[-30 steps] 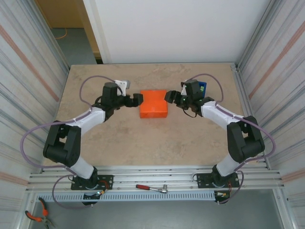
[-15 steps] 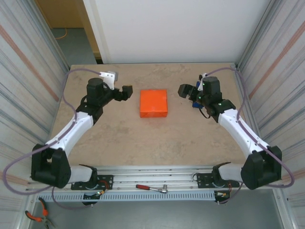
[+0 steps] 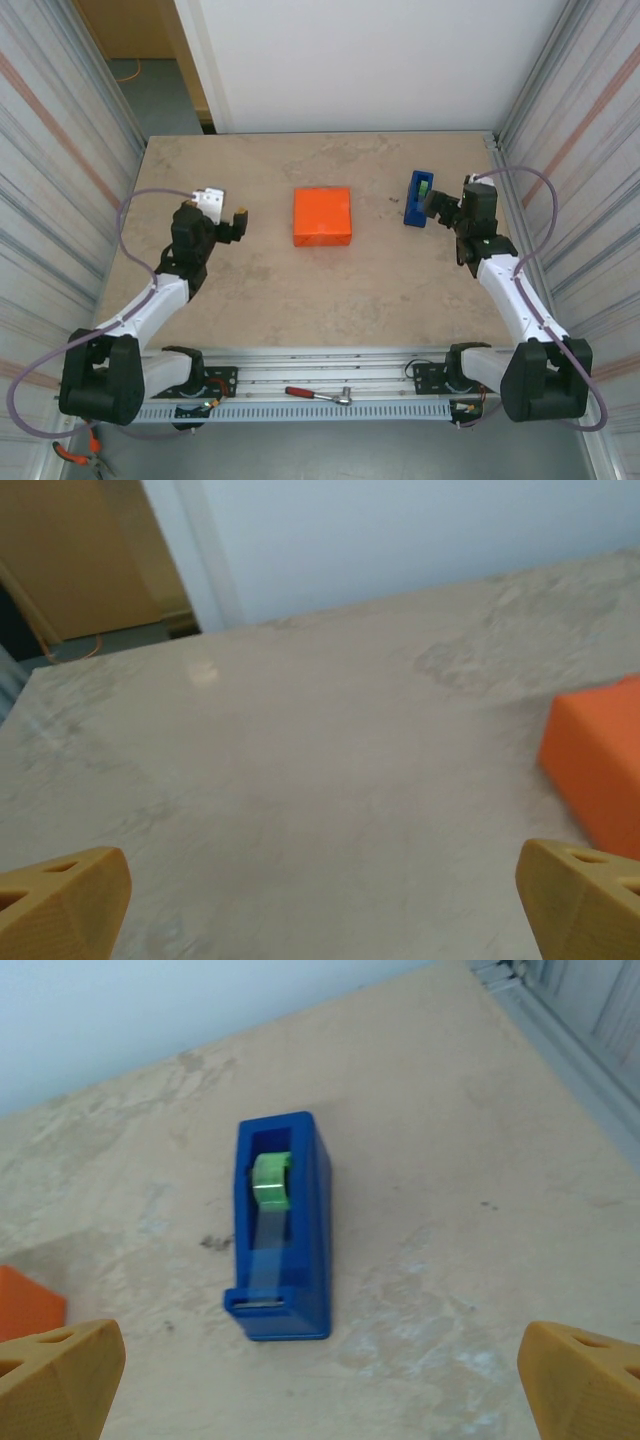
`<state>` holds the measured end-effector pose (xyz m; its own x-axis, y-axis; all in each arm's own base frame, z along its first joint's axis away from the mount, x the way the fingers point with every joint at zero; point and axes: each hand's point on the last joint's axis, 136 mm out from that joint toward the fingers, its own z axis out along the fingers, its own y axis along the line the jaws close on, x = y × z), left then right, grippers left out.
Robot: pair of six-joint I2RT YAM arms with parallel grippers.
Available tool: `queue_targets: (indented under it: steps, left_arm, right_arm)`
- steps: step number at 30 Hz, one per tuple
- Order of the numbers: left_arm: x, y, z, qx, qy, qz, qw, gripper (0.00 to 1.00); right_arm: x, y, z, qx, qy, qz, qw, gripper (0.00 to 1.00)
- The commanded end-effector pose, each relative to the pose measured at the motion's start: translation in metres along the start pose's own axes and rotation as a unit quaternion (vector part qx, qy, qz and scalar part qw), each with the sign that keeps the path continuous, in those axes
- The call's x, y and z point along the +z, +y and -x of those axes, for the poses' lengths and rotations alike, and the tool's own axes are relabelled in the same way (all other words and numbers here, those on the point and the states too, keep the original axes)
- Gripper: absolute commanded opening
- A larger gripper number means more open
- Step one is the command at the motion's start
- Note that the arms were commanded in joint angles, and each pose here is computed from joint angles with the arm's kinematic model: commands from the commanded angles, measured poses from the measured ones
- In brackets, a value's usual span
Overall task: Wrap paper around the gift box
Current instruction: Reset both arms
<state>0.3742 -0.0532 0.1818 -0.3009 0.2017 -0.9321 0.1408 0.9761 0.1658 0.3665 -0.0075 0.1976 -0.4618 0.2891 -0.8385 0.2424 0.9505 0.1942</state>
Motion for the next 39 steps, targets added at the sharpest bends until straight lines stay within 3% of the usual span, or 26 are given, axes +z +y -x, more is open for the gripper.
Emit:
queue_targets:
  steps: [1, 7, 13, 16, 19, 26, 27, 39]
  left_arm:
    - [-0.005, 0.013, -0.009, 0.028, -0.014, 0.028, 0.999, 0.99]
    - [0.003, 0.014, -0.056, 0.016, 0.027, 0.035, 0.999, 0.99]
    - [0.019, 0.019, -0.064, 0.002, 0.029, 0.025, 0.999, 0.99]
    - [0.025, 0.018, -0.062, -0.032, 0.023, -0.001, 0.999, 0.99]
    - [0.029, 0.000, -0.067, -0.018, 0.005, -0.052, 0.998, 0.99]
    - [0.034, -0.009, -0.073, -0.034, -0.026, -0.129, 0.991, 0.99]
    - [0.036, -0.008, -0.075, -0.044, -0.008, -0.136, 0.990, 0.99]
    - [0.038, -0.004, -0.078, -0.052, 0.001, -0.127, 0.991, 0.99]
  right_arm:
    - [0.003, -0.015, 0.016, -0.035, -0.051, -0.031, 0.998, 0.99]
    - [0.015, -0.032, -0.007, -0.029, -0.072, -0.050, 0.996, 0.99]
    - [0.033, -0.040, -0.048, -0.041, -0.029, -0.056, 0.997, 0.99]
    - [0.042, -0.046, -0.068, -0.053, -0.010, -0.063, 0.997, 0.99]
    - [0.048, -0.047, -0.081, -0.059, 0.000, -0.061, 0.996, 0.99]
    - [0.051, -0.031, -0.079, -0.077, -0.019, -0.015, 0.997, 0.99]
    - [0.051, -0.030, -0.076, -0.079, -0.028, -0.010, 0.996, 0.99]
    - [0.070, -0.025, -0.068, -0.095, -0.025, -0.002, 0.995, 0.99]
